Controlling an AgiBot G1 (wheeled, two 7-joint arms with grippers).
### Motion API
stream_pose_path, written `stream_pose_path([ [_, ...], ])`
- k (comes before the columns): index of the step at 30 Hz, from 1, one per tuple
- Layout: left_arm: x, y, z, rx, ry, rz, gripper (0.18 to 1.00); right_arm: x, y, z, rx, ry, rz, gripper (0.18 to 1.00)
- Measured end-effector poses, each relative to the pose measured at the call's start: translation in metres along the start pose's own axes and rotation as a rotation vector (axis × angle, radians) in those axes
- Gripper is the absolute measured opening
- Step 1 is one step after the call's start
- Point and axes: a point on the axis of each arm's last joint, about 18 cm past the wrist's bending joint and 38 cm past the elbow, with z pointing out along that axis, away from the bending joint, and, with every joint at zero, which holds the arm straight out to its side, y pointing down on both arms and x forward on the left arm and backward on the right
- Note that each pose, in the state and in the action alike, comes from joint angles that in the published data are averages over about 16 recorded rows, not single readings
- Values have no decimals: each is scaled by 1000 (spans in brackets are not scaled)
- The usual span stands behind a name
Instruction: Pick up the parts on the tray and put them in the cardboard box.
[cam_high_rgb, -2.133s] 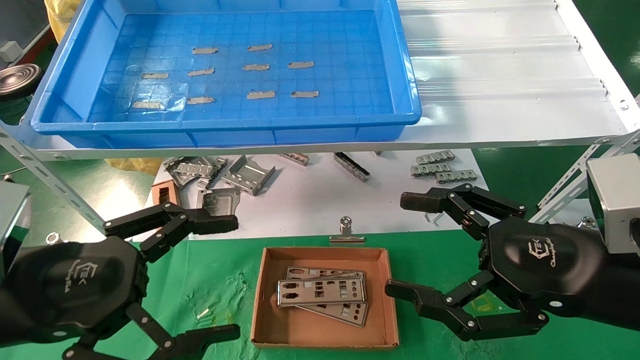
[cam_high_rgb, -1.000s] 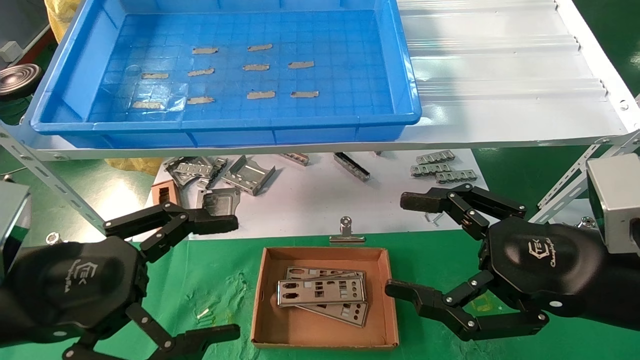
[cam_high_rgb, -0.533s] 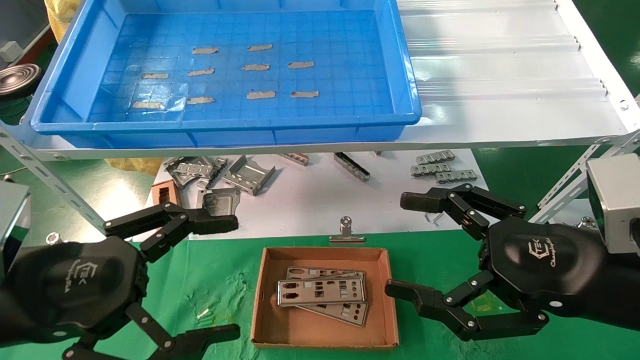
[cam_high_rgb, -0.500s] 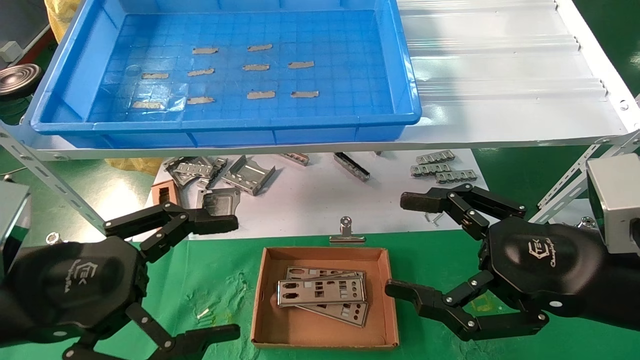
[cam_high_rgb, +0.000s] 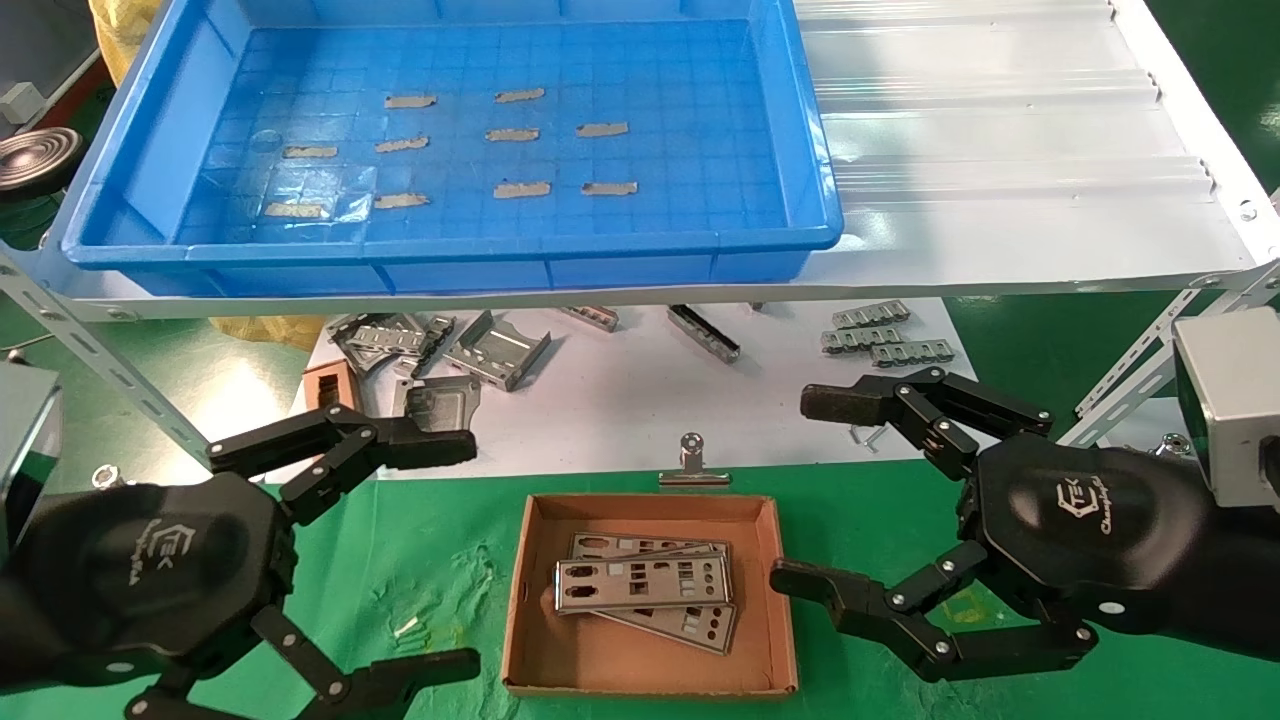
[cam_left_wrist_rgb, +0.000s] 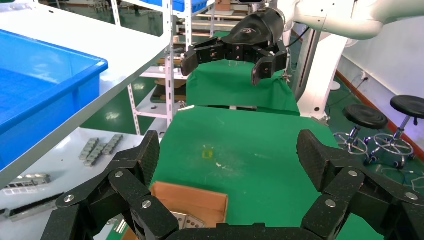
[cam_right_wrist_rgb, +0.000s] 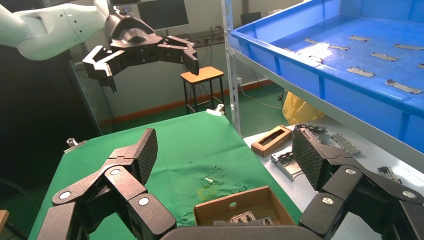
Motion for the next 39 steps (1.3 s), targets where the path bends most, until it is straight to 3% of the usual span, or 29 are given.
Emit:
stream_pose_path([
  [39,0,0,0,0,0,0,1001,0,0,0,0,0,0,1000],
])
